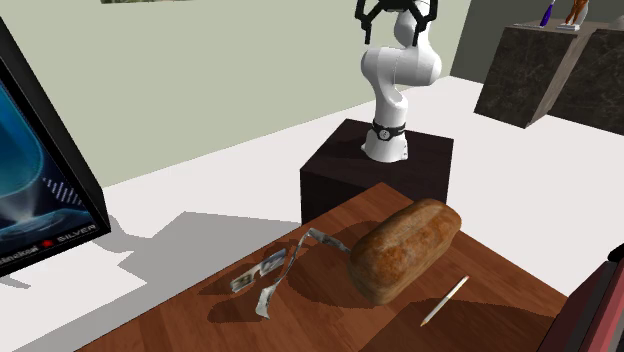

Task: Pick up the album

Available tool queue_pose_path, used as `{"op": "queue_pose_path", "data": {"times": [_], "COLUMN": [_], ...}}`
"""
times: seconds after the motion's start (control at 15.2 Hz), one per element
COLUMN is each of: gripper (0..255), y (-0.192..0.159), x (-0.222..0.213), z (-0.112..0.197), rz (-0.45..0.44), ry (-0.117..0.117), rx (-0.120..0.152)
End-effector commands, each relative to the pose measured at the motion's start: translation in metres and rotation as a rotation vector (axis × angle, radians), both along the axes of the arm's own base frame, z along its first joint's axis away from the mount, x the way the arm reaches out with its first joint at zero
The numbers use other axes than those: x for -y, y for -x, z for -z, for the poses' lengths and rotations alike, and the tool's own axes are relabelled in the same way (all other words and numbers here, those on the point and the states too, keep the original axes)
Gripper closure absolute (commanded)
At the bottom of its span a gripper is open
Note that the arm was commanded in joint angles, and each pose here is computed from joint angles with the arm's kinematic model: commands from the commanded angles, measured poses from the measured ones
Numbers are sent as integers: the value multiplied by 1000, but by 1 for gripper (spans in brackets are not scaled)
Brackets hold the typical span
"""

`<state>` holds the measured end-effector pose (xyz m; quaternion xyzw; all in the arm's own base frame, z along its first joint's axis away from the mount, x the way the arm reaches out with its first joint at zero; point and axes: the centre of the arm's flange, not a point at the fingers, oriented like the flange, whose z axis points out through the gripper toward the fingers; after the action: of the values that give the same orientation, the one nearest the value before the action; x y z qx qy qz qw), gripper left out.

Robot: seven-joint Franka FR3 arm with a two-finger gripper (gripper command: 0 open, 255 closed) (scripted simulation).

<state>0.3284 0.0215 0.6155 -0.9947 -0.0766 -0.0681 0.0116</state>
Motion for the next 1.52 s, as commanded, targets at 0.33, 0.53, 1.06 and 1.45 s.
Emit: {"op": "queue_pose_path", "data": {"times": [0.33,0.53,1.06,1.45], "gripper": [0,0,0,0], "y": [-38,-61,-123,-170], "x": [-2,-2,3,11], "z": [53,85,169,232], "rz": [5,9,17,24], "ry": [43,69,139,191], "rx": [4,6,12,16]}}
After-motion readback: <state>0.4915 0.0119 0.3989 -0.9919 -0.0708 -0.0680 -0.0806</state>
